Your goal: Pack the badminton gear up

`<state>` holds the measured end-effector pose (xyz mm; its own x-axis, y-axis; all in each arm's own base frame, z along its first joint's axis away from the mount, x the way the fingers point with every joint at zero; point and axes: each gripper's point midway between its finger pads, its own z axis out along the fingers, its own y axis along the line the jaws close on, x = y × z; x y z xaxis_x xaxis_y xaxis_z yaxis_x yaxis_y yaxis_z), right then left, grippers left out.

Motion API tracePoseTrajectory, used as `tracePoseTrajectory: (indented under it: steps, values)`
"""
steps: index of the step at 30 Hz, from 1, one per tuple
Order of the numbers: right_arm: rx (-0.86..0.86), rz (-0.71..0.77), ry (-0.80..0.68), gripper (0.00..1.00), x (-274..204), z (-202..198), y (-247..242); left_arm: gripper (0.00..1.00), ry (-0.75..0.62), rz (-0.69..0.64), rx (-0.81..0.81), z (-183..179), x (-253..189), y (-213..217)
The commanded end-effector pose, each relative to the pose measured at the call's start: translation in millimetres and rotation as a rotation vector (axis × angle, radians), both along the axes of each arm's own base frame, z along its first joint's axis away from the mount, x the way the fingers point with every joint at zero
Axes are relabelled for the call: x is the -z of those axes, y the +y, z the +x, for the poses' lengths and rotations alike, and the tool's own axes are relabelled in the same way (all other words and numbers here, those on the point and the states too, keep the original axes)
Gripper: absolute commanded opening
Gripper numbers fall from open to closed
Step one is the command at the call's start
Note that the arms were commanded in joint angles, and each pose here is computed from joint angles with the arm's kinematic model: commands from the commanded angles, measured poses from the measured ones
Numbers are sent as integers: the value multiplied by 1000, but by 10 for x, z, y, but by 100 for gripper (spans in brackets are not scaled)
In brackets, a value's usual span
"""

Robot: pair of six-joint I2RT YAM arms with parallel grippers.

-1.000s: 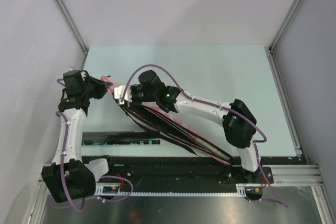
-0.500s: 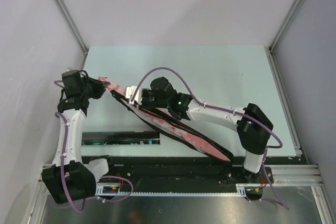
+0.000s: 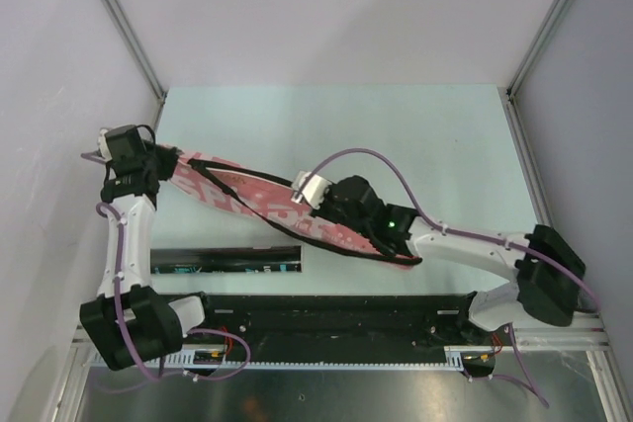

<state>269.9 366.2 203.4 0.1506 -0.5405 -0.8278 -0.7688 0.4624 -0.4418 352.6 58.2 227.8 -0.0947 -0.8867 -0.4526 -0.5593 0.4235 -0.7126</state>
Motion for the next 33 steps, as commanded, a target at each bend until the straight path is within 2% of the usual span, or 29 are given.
tracePoseTrajectory:
  steps: [1, 6, 9, 14, 20, 24, 30, 31, 32, 33]
  values:
    - [303, -2, -40, 0, -52, 87, -819, 0, -152, 95, -187, 235, -504, 589]
    - [481, 15, -33, 0, 30, -26, -1350, 0, -173, 66, -202, 352, -557, 778]
    - [608, 84, -43, 0, -38, -73, -1662, 0, -168, 50, -187, 419, -523, 834]
    - [705, 209, -52, 0, -102, -141, -1992, 0, -168, 40, -124, 529, -452, 782]
    - [681, 256, -33, 0, -63, -173, -2014, 0, -164, 44, 4, 620, -316, 593]
    - [648, 349, -12, 0, -193, -171, -1896, 1, -193, 51, 59, 595, -320, 456]
    - [599, 372, 121, 0, 17, -219, -1734, 0, -224, 0, 129, 544, -243, 268]
    - [614, 387, 154, 5, -9, -184, -1719, 1, -234, 7, 134, 528, -268, 261]
    - [654, 437, 221, 17, 21, -171, -1724, 0, -233, 7, 143, 517, -248, 244]
    - [632, 409, 292, 33, 133, -216, -1701, 0, -235, 15, 151, 511, -254, 236]
